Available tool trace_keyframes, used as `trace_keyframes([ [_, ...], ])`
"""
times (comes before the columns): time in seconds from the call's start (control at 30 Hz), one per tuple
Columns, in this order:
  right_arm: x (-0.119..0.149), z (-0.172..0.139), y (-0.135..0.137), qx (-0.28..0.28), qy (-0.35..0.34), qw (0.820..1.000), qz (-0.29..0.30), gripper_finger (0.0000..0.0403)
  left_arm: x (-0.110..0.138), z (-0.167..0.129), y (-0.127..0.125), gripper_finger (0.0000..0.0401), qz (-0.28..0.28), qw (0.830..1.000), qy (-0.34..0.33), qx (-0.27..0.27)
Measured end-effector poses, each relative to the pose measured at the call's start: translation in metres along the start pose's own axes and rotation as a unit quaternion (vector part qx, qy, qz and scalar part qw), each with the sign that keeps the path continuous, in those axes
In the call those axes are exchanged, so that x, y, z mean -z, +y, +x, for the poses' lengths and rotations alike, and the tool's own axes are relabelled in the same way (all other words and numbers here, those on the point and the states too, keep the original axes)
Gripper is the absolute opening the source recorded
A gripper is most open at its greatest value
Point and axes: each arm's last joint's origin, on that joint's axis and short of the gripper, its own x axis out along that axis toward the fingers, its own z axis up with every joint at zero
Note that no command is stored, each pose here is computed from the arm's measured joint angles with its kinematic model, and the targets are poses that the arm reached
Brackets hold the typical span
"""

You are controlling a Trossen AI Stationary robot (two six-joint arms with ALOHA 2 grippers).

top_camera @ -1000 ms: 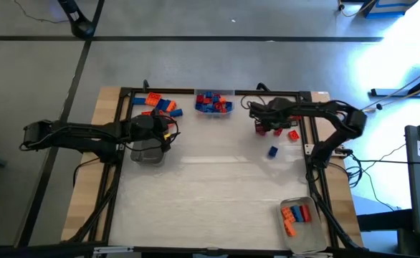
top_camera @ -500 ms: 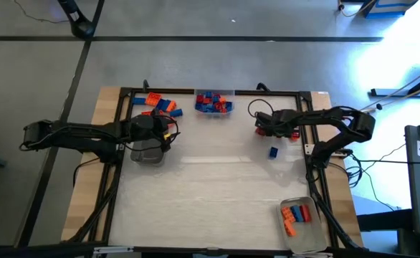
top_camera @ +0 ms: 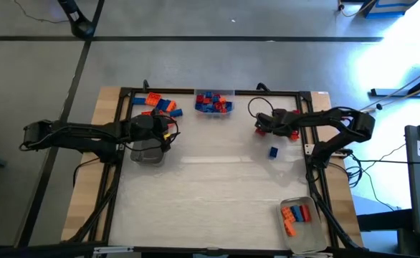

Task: Sort blocks by size
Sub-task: Put the red 8 stud game piece into the gray bin

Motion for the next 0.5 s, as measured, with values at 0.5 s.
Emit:
trace_keyframes([
  [0.5,-0.0013,-0.0029,-0.0044,0.035,0.001,0.996,-0.086,0.0087,-0.0004,0.0,0.0,0.0235,0.0,1.0,-0.002,0.0],
])
